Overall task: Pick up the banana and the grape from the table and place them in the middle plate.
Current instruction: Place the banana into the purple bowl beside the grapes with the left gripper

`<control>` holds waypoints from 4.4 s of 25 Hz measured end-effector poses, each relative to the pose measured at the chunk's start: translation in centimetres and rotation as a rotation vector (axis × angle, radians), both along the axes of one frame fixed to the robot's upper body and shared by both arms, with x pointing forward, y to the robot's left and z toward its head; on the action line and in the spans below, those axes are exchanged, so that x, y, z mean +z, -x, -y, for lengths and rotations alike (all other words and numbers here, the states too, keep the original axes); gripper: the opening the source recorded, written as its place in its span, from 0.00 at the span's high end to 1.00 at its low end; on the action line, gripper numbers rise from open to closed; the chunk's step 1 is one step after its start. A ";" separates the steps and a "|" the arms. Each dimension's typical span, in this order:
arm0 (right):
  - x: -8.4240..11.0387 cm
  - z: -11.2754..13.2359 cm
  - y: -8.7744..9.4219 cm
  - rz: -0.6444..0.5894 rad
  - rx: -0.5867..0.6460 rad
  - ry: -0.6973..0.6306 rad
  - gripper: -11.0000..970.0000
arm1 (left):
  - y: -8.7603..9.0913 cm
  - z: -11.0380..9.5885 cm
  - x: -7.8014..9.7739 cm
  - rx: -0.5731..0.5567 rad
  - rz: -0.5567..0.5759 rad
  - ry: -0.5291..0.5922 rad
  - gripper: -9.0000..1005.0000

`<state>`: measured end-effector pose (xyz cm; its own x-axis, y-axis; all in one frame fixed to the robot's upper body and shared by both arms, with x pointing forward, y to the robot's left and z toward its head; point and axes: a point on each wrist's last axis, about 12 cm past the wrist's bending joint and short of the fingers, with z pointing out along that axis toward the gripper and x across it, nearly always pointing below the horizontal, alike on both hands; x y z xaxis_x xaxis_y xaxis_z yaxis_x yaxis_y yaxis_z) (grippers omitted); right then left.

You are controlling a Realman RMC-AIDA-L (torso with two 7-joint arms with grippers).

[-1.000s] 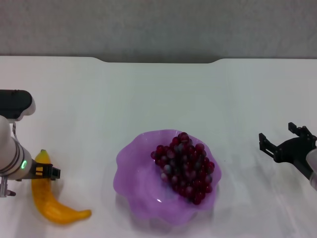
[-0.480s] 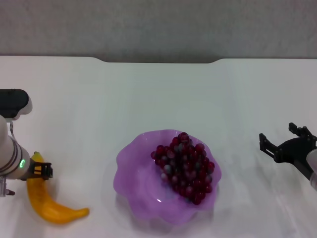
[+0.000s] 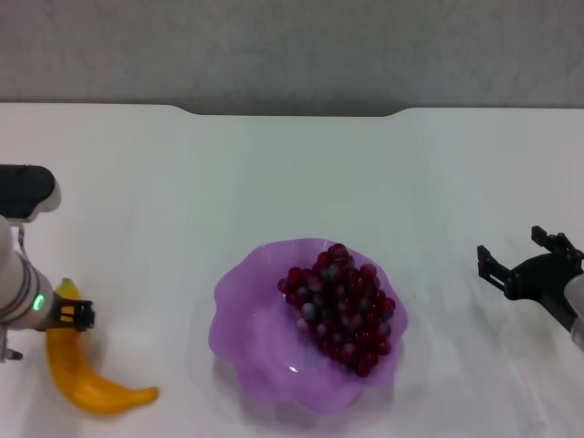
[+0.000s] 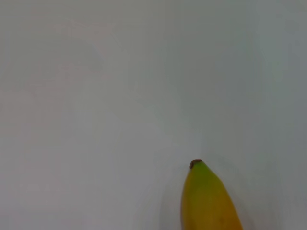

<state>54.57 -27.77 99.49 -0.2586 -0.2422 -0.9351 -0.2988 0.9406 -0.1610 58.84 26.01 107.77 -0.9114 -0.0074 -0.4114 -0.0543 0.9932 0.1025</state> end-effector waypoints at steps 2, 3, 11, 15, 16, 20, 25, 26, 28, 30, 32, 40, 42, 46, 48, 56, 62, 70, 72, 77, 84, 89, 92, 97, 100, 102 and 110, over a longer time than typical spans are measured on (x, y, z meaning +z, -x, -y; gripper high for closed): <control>-0.1 0.1 0.1 -0.002 -0.002 0.000 0.08 | -0.2 -0.5 0.6 -0.007 0.002 -0.027 0.49; -0.1 0.1 0.1 -0.003 -0.003 0.000 0.08 | -0.2 -0.5 0.6 -0.007 0.002 -0.027 0.49; -0.1 0.2 0.2 -0.004 -0.005 0.000 0.08 | -0.6 -1.7 4.3 -0.022 0.044 -0.212 0.49; -0.1 0.1 0.2 -0.005 -0.003 0.002 0.08 | -0.5 -0.6 5.8 -0.055 0.078 -0.220 0.49; -0.1 0.1 0.2 -0.004 -0.002 0.002 0.08 | -0.5 -0.5 5.9 -0.058 0.082 -0.221 0.49; -0.1 0.0 0.2 -0.003 0.001 0.000 0.08 | -0.5 -0.2 5.8 -0.063 0.090 -0.224 0.50; -0.1 0.0 0.2 -0.004 0.004 0.001 0.08 | -0.2 -0.1 4.9 -0.074 0.081 -0.232 0.51; -0.1 0.0 0.2 -0.005 0.005 0.002 0.08 | -0.2 -0.1 5.0 -0.074 0.083 -0.232 0.51; -0.2 0.0 0.3 -0.007 0.007 0.004 0.08 | -0.3 -0.1 5.5 -0.069 0.094 -0.229 0.50; -0.2 0.0 0.3 -0.007 0.007 0.005 0.08 | -0.3 -0.2 6.1 -0.065 0.102 -0.231 0.50; -0.2 0.0 0.3 -0.007 0.007 0.006 0.08 | -0.3 -0.2 6.8 -0.064 0.106 -0.239 0.50; -0.3 0.1 0.3 -0.009 0.006 0.007 0.08 | 0.0 1.4 10.5 -0.119 0.180 -0.214 0.50; -0.3 0.1 0.3 -0.009 0.006 0.007 0.08 | 0.3 2.3 12.0 -0.150 0.237 -0.163 0.50; -0.3 0.0 0.3 -0.009 0.009 0.007 0.08 | 0.8 3.6 14.1 -0.198 0.321 -0.070 0.50; -0.3 -0.2 0.4 -0.010 0.015 0.007 0.08 | 1.1 4.2 14.6 -0.217 0.338 -0.020 0.50; -0.5 -0.3 0.5 -0.025 0.023 0.011 0.08 | 3.0 8.0 16.6 -0.372 0.380 0.173 0.51; -0.6 -0.4 0.6 -0.034 0.023 0.010 0.08 | 3.4 9.9 15.6 -0.440 0.350 0.269 0.50; -0.8 -0.4 0.8 -0.041 0.020 0.008 0.08 | 2.3 12.5 10.5 -0.417 0.246 0.388 0.50; -0.9 -0.4 0.9 -0.043 0.018 0.008 0.08 | 2.0 12.9 9.8 -0.413 0.240 0.392 0.51; -0.8 -0.4 0.9 -0.041 0.020 0.007 0.08 | 1.3 13.2 7.9 -0.408 0.232 0.387 0.50; -0.7 -0.5 0.8 -0.038 0.023 0.003 0.08 | 0.3 12.0 4.7 -0.345 0.184 0.355 0.50; -0.7 -0.6 0.8 -0.037 0.025 0.002 0.08 | 0.1 11.4 3.1 -0.323 0.150 0.329 0.50; -0.7 -0.6 0.8 -0.037 0.025 0.002 0.08 | 0.3 11.7 2.8 -0.337 0.140 0.321 0.49; -0.7 -0.6 0.8 -0.037 0.026 0.002 0.08 | 0.7 12.5 2.6 -0.377 0.129 0.299 0.48; -0.7 -0.6 0.8 -0.038 0.025 0.004 0.08 | 1.1 13.0 2.8 -0.406 0.129 0.295 0.47; -0.8 -0.5 0.9 -0.039 0.024 0.005 0.08 | 1.2 13.3 3.3 -0.417 0.139 0.304 0.46; -0.8 -0.4 0.9 -0.041 0.021 0.006 0.08 | 1.4 12.4 5.8 -0.424 0.255 0.274 0.26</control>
